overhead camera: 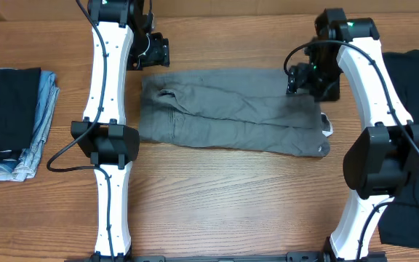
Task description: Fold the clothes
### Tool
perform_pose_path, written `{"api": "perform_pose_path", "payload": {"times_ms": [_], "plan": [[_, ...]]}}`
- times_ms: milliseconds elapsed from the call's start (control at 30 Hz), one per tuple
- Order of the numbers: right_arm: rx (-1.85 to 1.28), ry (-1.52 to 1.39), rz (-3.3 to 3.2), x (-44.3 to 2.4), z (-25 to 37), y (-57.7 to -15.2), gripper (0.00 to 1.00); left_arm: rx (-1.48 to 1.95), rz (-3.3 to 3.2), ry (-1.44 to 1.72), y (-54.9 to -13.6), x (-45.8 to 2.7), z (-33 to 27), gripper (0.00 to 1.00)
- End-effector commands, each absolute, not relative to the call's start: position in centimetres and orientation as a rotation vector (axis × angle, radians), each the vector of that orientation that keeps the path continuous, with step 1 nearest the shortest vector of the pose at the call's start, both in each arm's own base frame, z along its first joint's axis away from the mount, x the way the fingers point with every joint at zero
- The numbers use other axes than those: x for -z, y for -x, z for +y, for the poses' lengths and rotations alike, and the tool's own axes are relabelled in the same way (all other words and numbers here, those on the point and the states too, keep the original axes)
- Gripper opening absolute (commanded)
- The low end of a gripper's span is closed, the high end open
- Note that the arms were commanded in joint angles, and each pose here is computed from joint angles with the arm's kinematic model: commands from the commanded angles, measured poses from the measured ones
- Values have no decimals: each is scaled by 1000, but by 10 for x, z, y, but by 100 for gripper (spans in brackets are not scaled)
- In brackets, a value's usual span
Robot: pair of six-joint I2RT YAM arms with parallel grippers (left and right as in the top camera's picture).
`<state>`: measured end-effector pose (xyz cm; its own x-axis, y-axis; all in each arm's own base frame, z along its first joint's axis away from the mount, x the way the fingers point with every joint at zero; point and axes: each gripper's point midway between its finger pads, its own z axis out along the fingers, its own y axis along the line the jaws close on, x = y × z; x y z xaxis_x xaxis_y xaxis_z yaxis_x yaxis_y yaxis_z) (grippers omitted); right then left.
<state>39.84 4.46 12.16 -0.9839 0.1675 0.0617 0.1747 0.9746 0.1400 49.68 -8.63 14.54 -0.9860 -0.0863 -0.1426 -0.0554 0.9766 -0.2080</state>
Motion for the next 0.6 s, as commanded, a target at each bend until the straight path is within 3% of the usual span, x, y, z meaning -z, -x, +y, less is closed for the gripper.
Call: {"api": "perform_pose_path", "payload": {"times_ms": [0,33,167,267,367,500,567], "plan": [[272,459,-3019,-143,33,-384,76,437,2942,62,-493,-163,-106,8],[275,481,-2989,-144,29,-378,75,435,2947,59,-492,-162,-107,4],[277,535,-2897,-144,18,-358,71,424,2923,-7,-477,-188,-121,4],[276,547,-2898,-142,18,-352,71,135,2931,-8,-449,-207,-115,8],[315,659,-2920,-124,21,-364,72,14,3050,-107,-422,-179,-127,18],[440,654,-2896,-90,37,-365,72,-209,3127,-105,-415,-140,-102,29],[433,652,-2890,-76,37,-361,73,-219,3149,-94,-413,-130,-97,29]]}}
